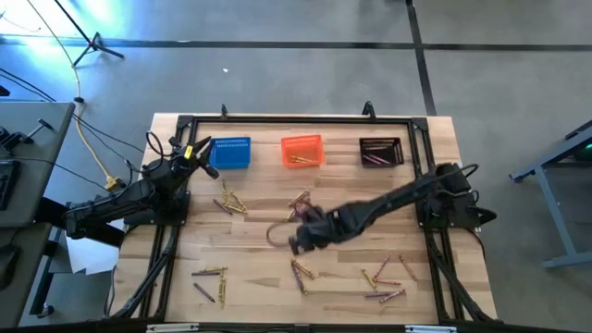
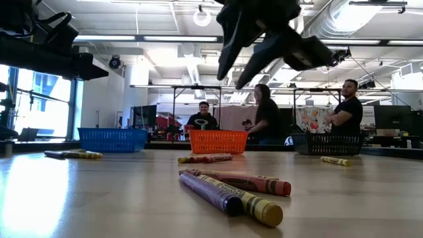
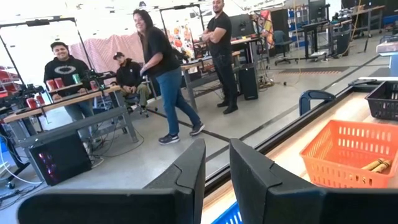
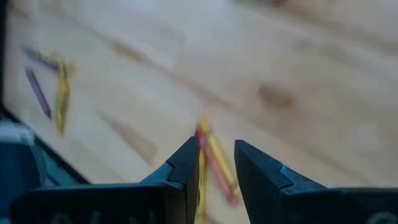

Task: Sort crayons
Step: Put the violet crayon into the blue bin

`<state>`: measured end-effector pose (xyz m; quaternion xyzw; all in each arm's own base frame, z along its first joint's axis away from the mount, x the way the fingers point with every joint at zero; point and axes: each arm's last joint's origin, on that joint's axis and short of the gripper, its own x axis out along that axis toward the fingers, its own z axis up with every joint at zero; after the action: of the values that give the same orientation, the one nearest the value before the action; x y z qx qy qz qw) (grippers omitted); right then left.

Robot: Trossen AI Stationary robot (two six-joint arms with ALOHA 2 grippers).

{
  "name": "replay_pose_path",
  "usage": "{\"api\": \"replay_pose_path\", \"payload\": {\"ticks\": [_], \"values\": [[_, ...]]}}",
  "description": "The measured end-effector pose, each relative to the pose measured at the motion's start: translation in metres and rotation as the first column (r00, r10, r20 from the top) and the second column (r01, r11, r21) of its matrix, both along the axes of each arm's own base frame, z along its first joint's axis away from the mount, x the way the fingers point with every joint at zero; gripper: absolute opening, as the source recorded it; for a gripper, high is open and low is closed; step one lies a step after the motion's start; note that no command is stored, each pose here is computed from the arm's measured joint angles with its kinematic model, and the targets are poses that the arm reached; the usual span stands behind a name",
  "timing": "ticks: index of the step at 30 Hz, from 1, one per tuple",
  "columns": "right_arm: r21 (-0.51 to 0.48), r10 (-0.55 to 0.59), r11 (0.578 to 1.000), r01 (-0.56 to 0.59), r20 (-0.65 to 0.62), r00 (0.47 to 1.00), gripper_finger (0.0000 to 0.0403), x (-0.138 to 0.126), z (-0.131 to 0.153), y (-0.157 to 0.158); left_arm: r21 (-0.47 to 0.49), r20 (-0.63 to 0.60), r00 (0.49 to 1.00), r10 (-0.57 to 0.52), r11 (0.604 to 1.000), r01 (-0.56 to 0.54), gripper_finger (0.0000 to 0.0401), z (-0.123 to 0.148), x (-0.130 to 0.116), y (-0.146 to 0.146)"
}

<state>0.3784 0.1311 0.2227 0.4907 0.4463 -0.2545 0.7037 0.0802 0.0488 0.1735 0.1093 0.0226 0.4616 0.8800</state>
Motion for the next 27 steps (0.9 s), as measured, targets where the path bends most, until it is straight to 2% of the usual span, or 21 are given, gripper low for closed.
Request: {"api": "replay_pose_path", "payload": {"ticks": [4, 9, 15, 21, 24, 27], "values": [[0.046, 0.094, 0.994, -0.096, 0.042, 0.995, 0.0087, 0.002, -0.013, 0.032, 0.000, 0.000, 1.000, 0.002, 1.000, -0.002, 0.0060, 0.000, 0.000, 0.000], [0.062, 0.151, 0.986, -0.156, 0.068, 0.986, 0.0087, 0.001, -0.027, 0.060, 0.000, 0.001, 1.000, 0.003, 1.000, -0.003, 0.0060, 0.000, 0.000, 0.000], [0.079, 0.197, 0.977, -0.198, 0.020, 0.980, 0.0087, -0.009, -0.039, 0.081, 0.000, 0.001, 1.000, 0.003, 1.000, -0.003, 0.0060, 0.000, 0.000, 0.000], [0.107, 0.149, 0.985, -0.132, -0.167, 0.975, 0.0087, -0.034, -0.046, 0.095, 0.000, 0.000, 1.000, 0.003, 1.000, -0.003, 0.0060, 0.000, 0.000, 0.000], [0.126, 0.150, 0.985, -0.118, -0.291, 0.945, 0.0087, -0.052, -0.049, 0.104, 0.000, 0.001, 1.000, 0.003, 1.000, -0.003, 0.0060, 0.000, 0.000, 0.000], [0.125, 0.191, 0.980, -0.154, -0.383, 0.904, 0.0087, -0.070, -0.051, 0.115, 0.000, 0.001, 1.000, 0.003, 1.000, -0.003, 0.0060, 0.000, 0.000, 0.000]]}}
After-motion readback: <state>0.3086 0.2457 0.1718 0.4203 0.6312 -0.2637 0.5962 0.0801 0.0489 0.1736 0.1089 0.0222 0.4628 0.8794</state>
